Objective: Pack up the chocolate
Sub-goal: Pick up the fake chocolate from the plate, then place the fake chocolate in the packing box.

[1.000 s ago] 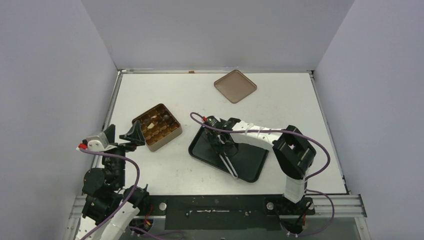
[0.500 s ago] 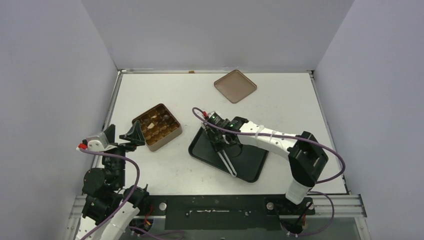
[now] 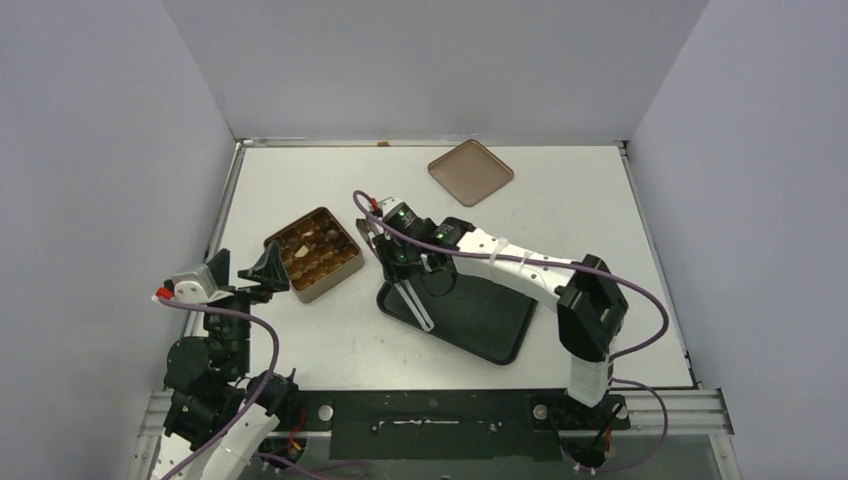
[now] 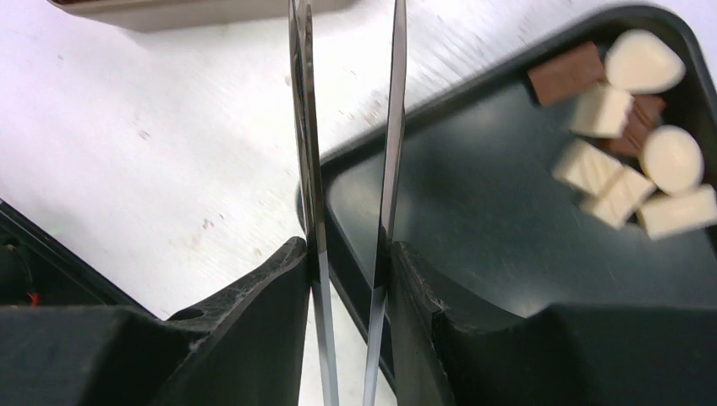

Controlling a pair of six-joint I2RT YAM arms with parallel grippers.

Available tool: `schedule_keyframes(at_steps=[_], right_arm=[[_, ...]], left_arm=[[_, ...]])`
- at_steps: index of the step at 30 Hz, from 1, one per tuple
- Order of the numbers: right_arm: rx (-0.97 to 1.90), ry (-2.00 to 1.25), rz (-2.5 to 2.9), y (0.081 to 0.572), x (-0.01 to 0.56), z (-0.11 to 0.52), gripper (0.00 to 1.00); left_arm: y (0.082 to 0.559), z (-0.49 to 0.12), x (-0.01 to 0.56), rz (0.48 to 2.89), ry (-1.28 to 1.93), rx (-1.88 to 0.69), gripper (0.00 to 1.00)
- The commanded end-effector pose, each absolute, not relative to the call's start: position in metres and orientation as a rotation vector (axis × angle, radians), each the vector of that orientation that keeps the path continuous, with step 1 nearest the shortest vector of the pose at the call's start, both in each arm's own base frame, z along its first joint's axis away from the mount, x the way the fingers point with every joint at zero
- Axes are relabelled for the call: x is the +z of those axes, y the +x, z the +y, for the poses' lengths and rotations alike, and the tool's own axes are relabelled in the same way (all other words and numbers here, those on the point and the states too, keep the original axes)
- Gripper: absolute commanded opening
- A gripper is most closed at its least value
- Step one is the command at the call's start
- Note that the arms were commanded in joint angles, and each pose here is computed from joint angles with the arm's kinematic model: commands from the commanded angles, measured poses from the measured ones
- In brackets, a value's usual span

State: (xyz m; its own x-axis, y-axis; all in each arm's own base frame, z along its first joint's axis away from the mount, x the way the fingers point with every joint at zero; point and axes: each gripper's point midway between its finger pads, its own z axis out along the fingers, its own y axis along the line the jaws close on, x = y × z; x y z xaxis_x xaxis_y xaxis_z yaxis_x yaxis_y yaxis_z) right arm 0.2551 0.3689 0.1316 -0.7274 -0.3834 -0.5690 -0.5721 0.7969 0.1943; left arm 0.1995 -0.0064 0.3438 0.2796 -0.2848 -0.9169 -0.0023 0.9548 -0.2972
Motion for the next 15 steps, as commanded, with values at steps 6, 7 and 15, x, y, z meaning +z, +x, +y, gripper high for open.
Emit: schedule_keyframes(at_steps=[6, 7, 15], right_arm=[[0.676, -0.825, 2.338, 0.261, 0.145, 0.451, 0.21], [0.69, -0.829, 2.337, 0.26, 0.143, 0.457, 0.21], [0.705, -0.887, 2.359, 0.252, 0.123, 0.486, 0.23]], left_arm=[[0.193, 0.003, 0.354, 1.238, -0.301, -0.188, 0.97], [0.193, 0.003, 0.354, 1.237, -0.302, -0.189, 0.97], [0.192, 0.001, 0.354, 1.237, -0.294, -0.197, 0.97]])
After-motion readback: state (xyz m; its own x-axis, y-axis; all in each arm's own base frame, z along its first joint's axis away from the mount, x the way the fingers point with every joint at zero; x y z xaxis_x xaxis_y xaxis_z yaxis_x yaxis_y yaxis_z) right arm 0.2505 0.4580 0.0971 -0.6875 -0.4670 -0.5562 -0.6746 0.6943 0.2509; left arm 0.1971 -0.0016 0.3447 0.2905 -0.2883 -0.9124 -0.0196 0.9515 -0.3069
